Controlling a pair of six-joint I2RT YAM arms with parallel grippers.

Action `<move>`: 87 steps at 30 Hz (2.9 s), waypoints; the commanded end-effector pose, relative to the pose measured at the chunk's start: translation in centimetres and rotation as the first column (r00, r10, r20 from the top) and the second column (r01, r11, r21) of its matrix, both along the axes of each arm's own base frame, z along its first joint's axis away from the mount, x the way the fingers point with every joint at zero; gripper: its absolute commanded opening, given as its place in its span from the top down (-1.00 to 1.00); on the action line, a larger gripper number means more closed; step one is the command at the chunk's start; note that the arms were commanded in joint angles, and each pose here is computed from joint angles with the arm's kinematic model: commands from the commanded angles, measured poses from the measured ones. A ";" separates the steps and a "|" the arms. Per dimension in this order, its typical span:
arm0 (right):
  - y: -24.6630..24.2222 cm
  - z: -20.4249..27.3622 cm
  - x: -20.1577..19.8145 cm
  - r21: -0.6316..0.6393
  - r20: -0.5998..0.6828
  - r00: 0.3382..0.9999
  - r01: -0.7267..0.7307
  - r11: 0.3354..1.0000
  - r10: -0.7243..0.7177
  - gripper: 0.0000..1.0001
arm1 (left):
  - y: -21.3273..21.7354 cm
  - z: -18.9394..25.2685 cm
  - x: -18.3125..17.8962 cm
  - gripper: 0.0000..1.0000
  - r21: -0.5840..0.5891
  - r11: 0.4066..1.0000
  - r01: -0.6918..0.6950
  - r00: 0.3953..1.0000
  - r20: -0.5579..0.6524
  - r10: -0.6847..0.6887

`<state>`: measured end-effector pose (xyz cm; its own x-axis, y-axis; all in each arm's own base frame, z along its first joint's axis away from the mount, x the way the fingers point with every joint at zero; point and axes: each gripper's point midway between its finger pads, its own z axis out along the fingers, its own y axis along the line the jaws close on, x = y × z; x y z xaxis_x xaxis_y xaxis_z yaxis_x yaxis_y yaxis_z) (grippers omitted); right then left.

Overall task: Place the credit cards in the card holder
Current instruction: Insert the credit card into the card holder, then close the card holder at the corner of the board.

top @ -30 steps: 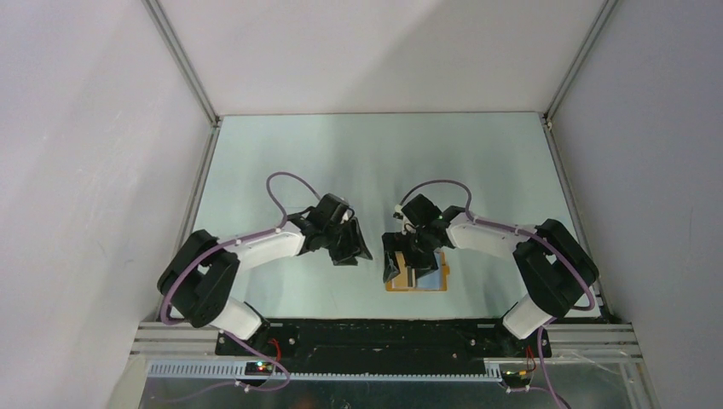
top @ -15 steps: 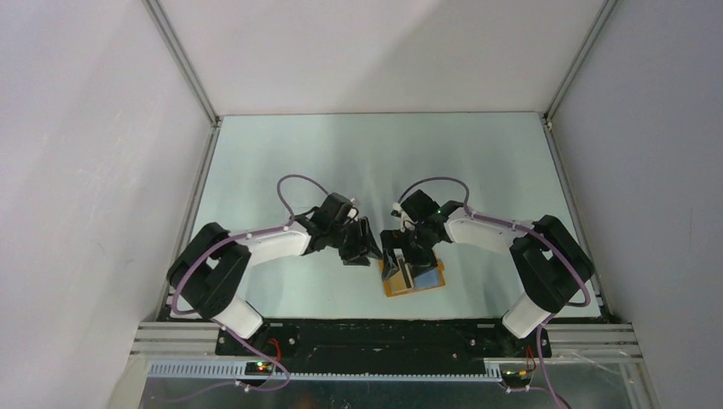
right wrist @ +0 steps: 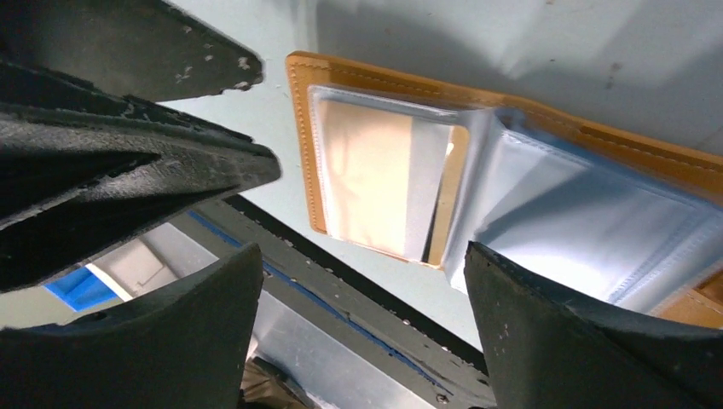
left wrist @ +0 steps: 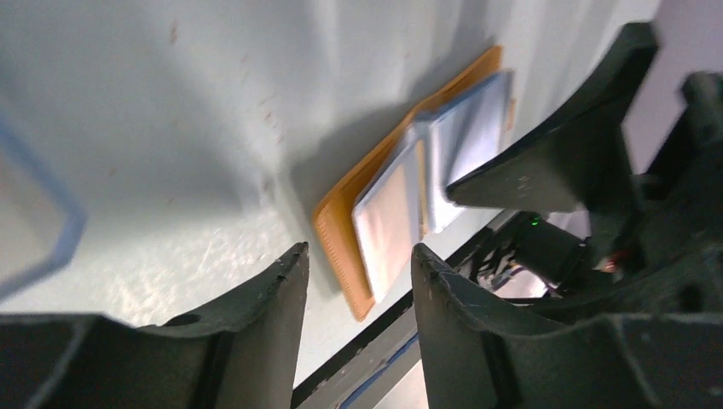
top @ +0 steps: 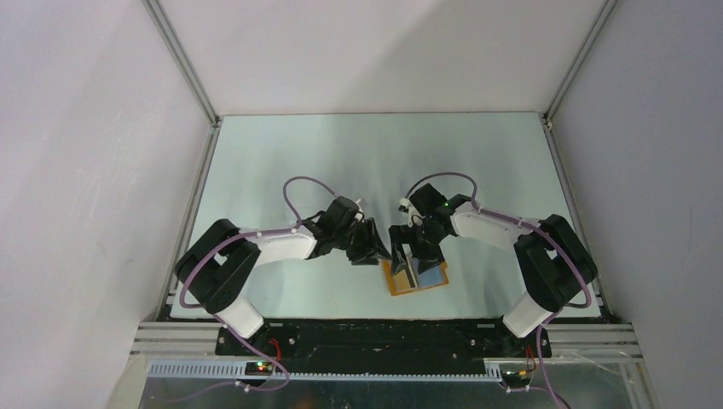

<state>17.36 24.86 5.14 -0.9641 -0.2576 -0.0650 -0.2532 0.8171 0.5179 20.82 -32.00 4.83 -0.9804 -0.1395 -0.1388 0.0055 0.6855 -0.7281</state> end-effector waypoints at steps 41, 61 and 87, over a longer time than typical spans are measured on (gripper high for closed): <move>-8.2 1.7 4.6 0.031 0.087 0.952 0.290 0.956 -0.292 0.62 | -10.0 4.6 -3.4 -0.03 -0.179 0.966 0.187 0.982 0.021 -0.187; -15.1 -5.1 4.0 -0.271 -0.039 0.855 0.489 0.829 -0.517 0.67 | -14.4 1.4 -2.9 -0.07 -0.170 0.965 0.199 0.978 -0.033 -0.207; -7.8 -2.8 0.2 -0.076 -0.141 0.907 0.389 0.918 -0.396 0.55 | -3.2 -0.2 -3.2 0.13 0.131 0.979 0.154 0.988 -0.019 -0.153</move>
